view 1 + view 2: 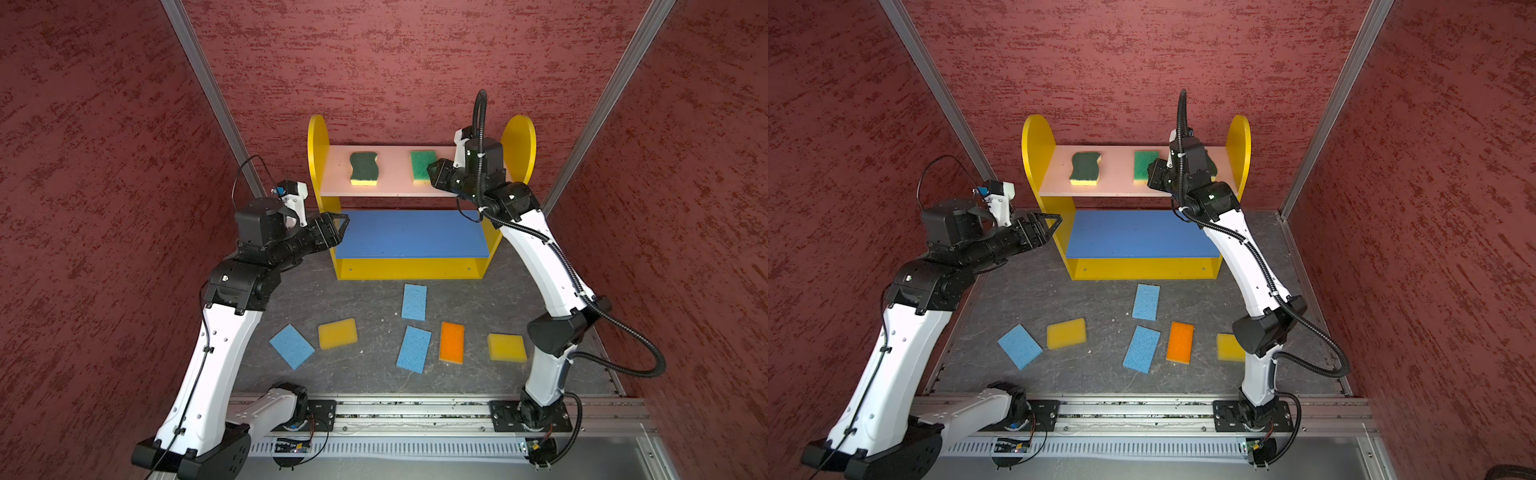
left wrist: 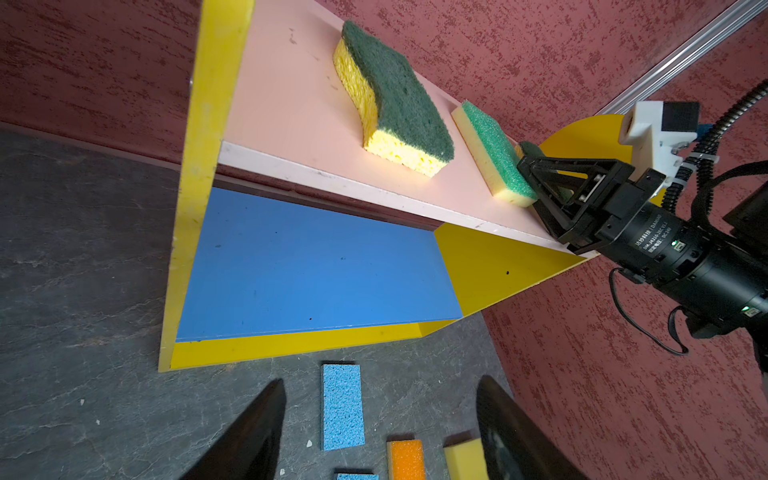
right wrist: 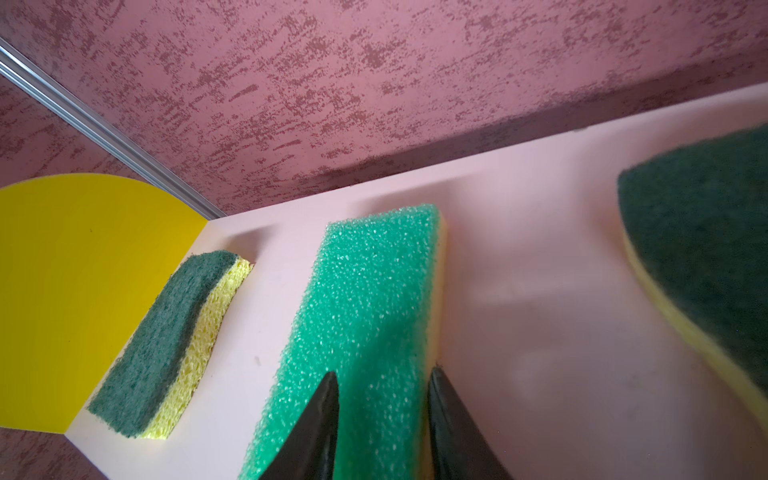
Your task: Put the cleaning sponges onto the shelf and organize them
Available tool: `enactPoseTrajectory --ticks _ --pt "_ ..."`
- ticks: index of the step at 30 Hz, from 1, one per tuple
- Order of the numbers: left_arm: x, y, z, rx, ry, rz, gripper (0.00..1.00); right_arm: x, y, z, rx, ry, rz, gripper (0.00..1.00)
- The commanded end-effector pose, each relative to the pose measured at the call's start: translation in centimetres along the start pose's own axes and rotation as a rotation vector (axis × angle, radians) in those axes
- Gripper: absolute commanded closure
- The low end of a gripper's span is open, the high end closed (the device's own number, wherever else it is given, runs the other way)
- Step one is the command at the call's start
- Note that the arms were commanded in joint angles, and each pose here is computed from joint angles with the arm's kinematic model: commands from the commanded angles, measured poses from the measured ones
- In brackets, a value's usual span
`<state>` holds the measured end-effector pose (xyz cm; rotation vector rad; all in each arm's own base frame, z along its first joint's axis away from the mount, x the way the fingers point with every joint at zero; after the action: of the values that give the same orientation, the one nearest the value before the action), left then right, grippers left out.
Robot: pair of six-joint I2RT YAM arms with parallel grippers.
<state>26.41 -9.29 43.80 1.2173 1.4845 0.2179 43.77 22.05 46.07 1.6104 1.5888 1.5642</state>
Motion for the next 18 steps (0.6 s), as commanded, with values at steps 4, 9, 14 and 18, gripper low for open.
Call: enactPoseTrajectory --ticks 4,9,14,18 --pt "-0.1 0.2 -0.1 -0.014 -0.020 -0.004 0.27 0.1 -1.2 0.9 0.057 0.018 0.024 0.61" --pt "-0.1 0.2 -0.3 -0.016 -0.021 -0.004 0.27 0.1 -1.0 0.1 0.062 0.014 0.019 0.60" --pt "-0.1 0.2 -0.2 -0.014 -0.028 -0.007 0.27 0.5 -0.8 -0.7 0.065 0.033 0.018 0.56" --pt "-0.1 0.2 -0.3 -0.013 -0.027 -0.011 0.27 0.7 -0.2 -1.7 0.048 0.036 0.010 0.49"
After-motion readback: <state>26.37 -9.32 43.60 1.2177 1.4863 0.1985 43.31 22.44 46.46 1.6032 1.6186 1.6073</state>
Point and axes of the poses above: each gripper's point midway between its finger pads, its own z axis out along the fingers, its own x axis along the line the jaws close on, y = z × x, the point moved 5 cm from there along -z, back along the fingers, and after that the axes turned 5 degrees about -z, right-handed, at the moved point
